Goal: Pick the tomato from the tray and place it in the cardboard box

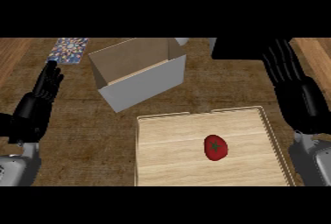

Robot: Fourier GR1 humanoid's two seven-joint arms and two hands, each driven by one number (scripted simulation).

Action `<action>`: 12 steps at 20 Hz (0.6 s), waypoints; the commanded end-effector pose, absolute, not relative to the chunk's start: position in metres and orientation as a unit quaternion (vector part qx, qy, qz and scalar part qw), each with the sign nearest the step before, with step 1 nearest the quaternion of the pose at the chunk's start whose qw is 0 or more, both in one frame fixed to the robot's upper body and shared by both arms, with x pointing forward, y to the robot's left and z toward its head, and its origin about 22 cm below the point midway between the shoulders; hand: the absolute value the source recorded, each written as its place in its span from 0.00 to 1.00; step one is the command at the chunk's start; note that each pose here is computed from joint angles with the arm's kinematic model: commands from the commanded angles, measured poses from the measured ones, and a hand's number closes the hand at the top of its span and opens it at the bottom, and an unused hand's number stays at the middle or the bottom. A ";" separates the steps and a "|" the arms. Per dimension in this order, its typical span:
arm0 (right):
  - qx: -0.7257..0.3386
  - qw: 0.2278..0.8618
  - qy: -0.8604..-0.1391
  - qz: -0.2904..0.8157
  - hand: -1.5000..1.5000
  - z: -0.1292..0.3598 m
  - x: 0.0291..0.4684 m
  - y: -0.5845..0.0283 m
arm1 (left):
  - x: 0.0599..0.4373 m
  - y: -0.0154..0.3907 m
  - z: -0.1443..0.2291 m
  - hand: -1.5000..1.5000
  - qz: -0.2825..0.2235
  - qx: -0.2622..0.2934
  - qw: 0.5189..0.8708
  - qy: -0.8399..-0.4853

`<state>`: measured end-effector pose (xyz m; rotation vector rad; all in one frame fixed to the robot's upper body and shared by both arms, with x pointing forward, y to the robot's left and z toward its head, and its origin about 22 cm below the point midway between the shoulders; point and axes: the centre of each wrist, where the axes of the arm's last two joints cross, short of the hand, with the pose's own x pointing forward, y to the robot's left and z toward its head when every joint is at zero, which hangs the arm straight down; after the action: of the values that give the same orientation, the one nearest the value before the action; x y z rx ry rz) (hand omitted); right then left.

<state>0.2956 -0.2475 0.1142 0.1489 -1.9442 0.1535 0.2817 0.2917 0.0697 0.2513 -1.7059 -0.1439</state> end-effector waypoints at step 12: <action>0.076 0.572 -0.711 0.402 0.00 0.025 0.265 -0.286 | 0.256 0.364 0.030 0.50 -0.094 0.287 0.721 -0.623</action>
<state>0.2802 -0.2625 0.0817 0.0857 -1.7166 0.9791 0.2616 0.3528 0.0330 0.5853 -1.4349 -0.2064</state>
